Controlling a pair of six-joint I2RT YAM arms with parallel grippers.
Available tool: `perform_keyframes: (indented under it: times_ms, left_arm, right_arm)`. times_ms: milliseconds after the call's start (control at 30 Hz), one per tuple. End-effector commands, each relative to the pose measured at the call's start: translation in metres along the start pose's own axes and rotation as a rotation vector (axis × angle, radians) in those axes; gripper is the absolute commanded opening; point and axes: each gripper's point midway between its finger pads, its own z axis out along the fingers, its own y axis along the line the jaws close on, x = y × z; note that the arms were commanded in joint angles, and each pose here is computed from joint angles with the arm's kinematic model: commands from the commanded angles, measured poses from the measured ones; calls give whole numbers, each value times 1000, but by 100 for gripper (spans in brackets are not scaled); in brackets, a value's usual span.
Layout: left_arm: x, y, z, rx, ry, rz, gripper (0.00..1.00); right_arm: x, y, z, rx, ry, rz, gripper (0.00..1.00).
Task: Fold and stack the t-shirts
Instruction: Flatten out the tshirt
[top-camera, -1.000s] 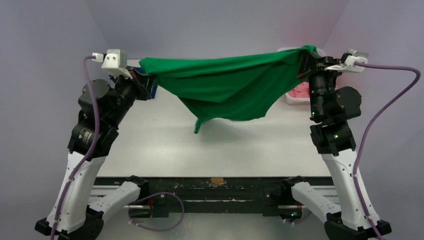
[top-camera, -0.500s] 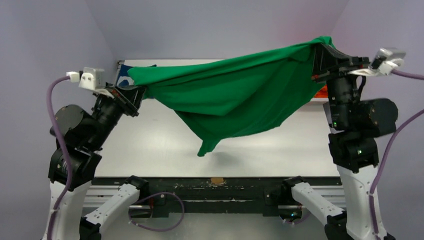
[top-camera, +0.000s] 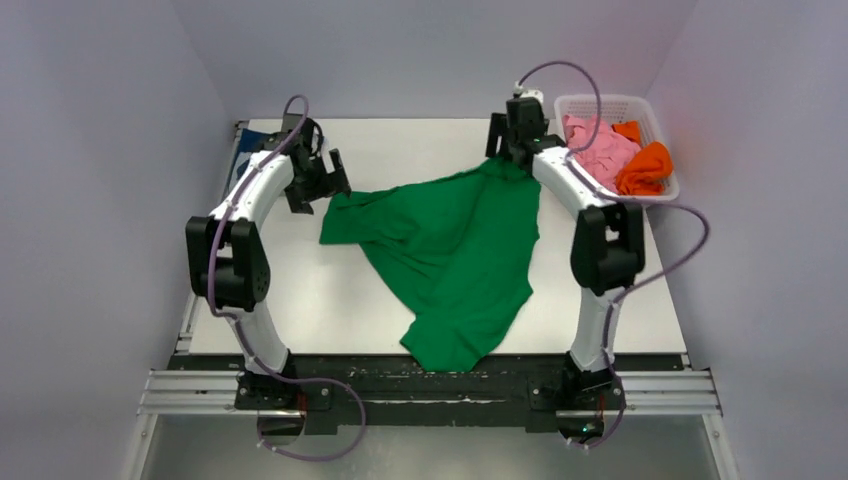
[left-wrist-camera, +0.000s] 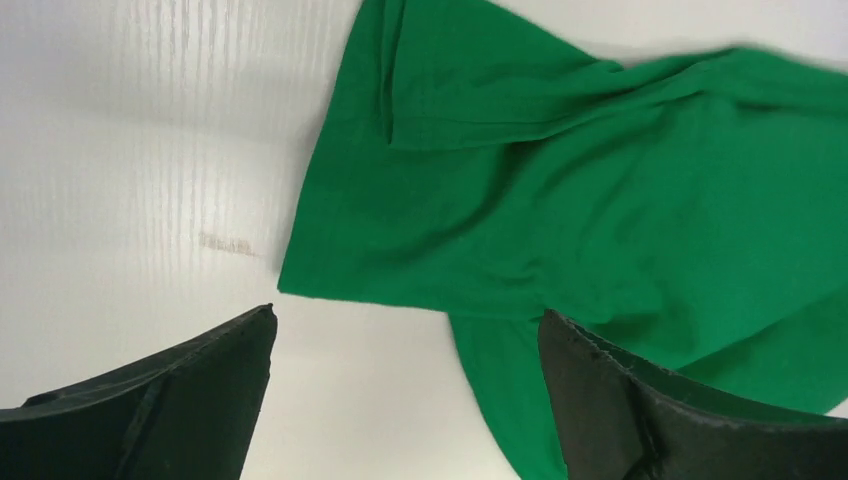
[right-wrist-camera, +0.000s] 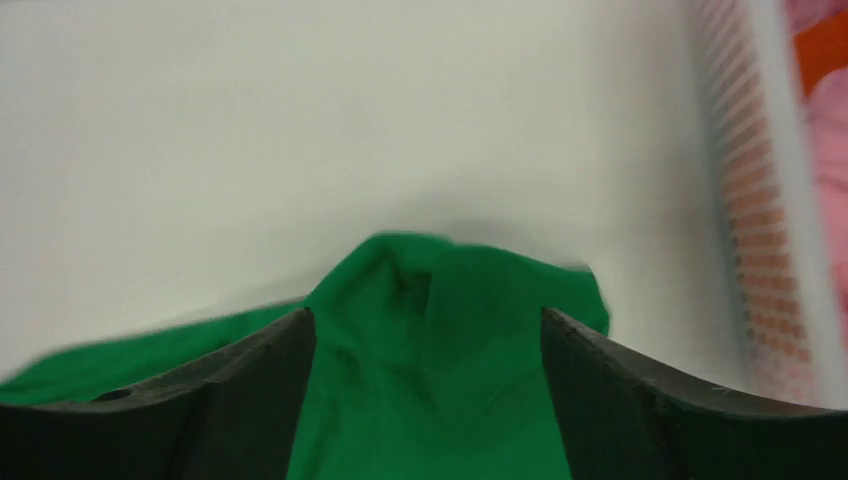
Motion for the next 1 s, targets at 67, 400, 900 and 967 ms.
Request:
perform_keyframes:
  times_ms: [67,400,900,967]
  left_arm:
    - [-33,-29,-31,95,-39,-21,100]
    - [26,4,-3,3,112,-35,100]
    - [61,24,60,-39,233,-104,74]
    - [61,27,68,-58,244,-104,73]
  right_arm:
    - [-9,1,15,52,49,11,88]
    - [70,16,-25,-95,200,6,90]
    - [186,28,-56,-149,445,-40,89]
    - [187,27,-56,-145,445,-37,89]
